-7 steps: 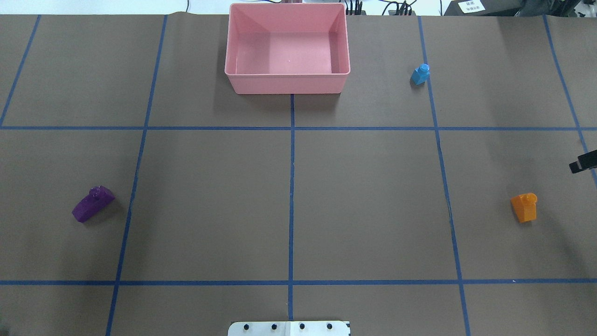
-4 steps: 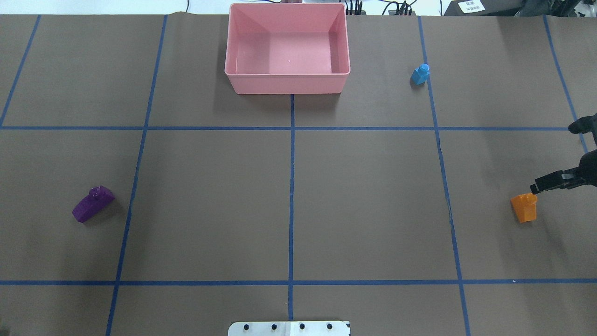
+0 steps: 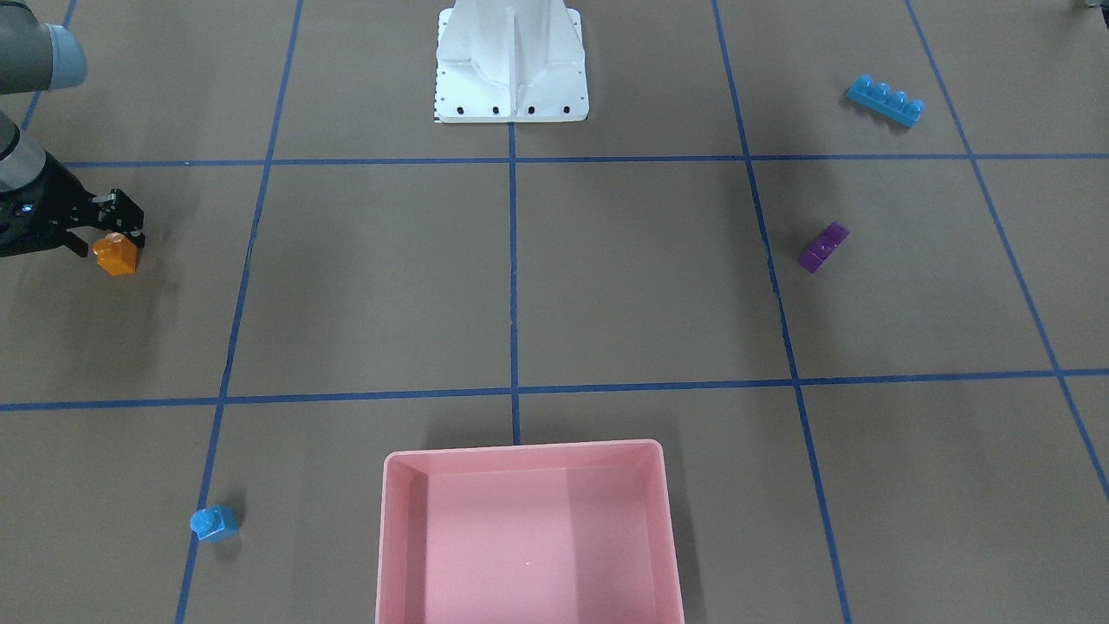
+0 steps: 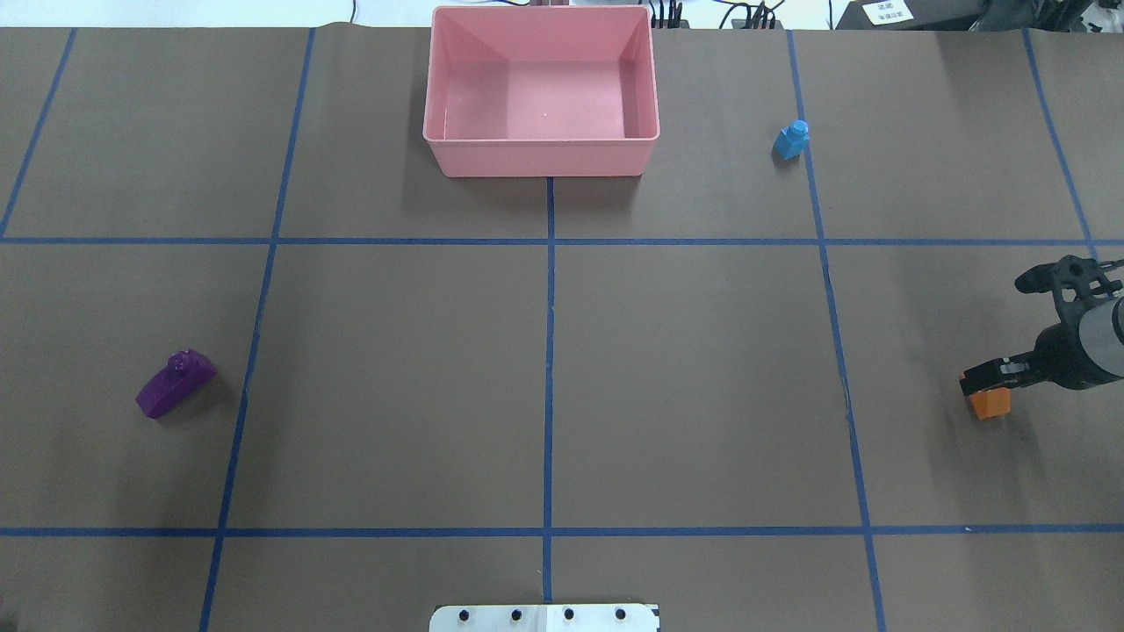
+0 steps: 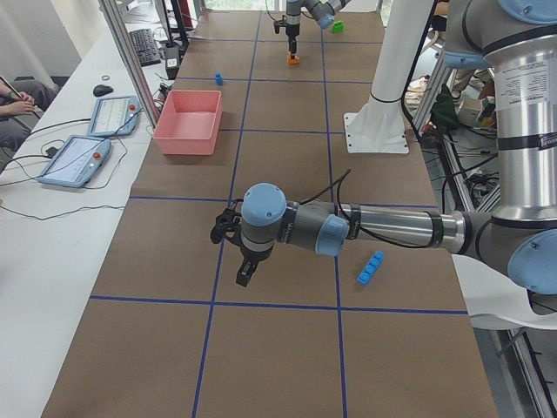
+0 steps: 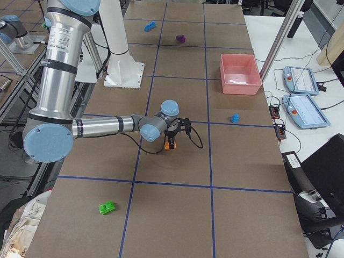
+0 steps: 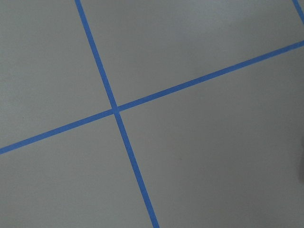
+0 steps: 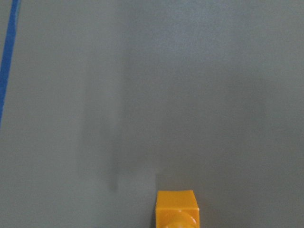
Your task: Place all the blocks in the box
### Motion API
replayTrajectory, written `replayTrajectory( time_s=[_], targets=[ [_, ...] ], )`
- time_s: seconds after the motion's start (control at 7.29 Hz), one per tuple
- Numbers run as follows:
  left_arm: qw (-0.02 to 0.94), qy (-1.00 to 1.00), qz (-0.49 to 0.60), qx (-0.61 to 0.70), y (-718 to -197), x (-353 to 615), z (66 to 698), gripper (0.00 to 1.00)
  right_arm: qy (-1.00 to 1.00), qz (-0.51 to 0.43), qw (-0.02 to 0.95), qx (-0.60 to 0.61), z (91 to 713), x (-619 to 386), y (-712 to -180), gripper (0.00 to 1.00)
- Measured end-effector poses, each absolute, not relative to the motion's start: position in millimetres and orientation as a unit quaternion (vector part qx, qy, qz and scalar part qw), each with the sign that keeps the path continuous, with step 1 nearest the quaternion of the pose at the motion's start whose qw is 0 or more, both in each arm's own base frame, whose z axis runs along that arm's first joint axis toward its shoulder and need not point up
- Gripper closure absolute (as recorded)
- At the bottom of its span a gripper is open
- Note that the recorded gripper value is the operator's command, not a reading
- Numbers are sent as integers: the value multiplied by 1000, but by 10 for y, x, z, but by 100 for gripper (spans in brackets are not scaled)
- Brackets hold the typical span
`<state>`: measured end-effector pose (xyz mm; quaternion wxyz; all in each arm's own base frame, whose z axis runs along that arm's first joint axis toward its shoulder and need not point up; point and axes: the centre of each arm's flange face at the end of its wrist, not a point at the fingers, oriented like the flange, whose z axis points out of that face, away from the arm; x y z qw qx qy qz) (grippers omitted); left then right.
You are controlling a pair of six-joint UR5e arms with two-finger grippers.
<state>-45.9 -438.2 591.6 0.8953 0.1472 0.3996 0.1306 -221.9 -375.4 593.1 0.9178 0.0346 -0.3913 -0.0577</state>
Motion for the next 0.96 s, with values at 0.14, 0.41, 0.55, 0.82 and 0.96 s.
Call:
replayTrajectory(
  time_s=[0.14,0.41,0.55,0.82,0.96],
  targets=[
    [895,400,131,147,-4383,-453,5915,0,-389,-58,919,32,5965,-2213,-3738,100],
    [895,400,132,147,-4384,-445,5912,0,-387,-57,920,30,5995,-2188,-3718,100],
    [895,400,133,147,-4384,-441,5912,0,-389,-57,919,31,5959,-2187,-3731,100],
    [894,402,133,146,-4377,-434,5916,0,-405,-49,912,49,5694,-2205,-3909,100],
    [892,408,133,145,-4369,-425,5919,0,-413,-35,908,60,5482,-2236,-4109,100]
  ],
)
